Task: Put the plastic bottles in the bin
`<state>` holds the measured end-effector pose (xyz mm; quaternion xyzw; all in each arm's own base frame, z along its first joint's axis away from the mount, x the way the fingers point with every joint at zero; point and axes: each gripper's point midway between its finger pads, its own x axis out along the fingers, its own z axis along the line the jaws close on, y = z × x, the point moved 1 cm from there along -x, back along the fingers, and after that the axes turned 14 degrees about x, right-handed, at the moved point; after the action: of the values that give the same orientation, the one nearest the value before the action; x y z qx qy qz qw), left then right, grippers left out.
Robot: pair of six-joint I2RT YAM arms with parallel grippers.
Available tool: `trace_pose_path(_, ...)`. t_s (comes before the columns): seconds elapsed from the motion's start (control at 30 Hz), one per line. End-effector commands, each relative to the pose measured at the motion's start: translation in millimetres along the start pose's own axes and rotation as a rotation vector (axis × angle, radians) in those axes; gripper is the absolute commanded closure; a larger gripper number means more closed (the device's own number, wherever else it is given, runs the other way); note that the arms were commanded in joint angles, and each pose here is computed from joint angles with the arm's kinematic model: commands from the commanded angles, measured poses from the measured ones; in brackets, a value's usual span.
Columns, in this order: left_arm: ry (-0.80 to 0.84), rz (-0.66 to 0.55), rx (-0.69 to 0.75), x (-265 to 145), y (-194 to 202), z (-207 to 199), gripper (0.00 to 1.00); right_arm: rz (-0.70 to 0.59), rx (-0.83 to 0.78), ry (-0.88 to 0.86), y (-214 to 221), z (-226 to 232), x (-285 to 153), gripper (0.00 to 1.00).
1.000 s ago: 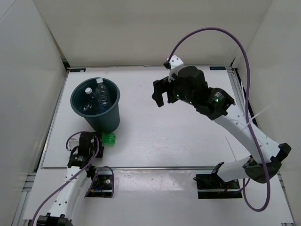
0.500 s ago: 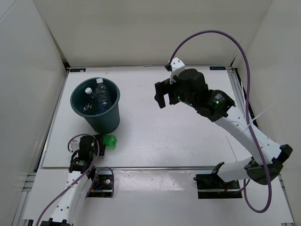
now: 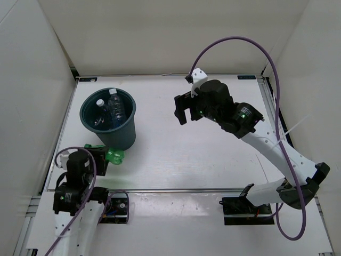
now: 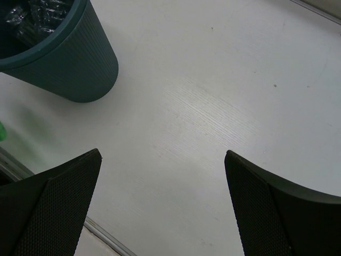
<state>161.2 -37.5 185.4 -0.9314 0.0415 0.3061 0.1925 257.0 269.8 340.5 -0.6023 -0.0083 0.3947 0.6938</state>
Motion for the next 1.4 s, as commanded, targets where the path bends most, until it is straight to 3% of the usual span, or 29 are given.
trace_pose_path(0.0,-0.019,-0.069,0.173,-27,-19,-4,0.54,-0.028,0.025,-0.047,-7,9,1,0.0)
trace_pose_path(0.2,0.121,-0.252,0.386,-36,-69,-92,0.56,-0.006,0.041,-0.073,-3,15,7,0.0)
trace_pose_path(0.37,0.126,-0.366,0.489,-12,-109,-170,0.56,0.016,0.049,-0.122,-4,27,12,0.0)
trace_pose_path(0.47,0.063,-0.413,0.542,2,-127,-190,0.51,0.008,0.05,-0.126,-7,28,14,0.0)
trace_pose_path(0.57,-0.002,-0.449,0.584,13,-135,-188,0.43,0.003,0.04,-0.117,-8,27,14,0.0)
trace_pose_path(0.8,-0.03,-0.458,0.63,14,-130,-180,0.01,-0.019,0.029,-0.067,-12,18,16,0.0)
trace_pose_path(1.03,0.011,-0.49,0.678,-27,-135,-187,0.01,0.016,0.182,-0.016,-21,-4,23,0.0)
trace_pose_path(1.17,-0.128,-0.497,0.681,-34,-137,-140,0.01,0.059,0.337,0.053,-25,-37,26,0.0)
trace_pose_path(1.37,-0.262,-0.379,0.662,-26,-109,-63,0.01,0.111,0.437,0.033,-28,-50,22,0.0)
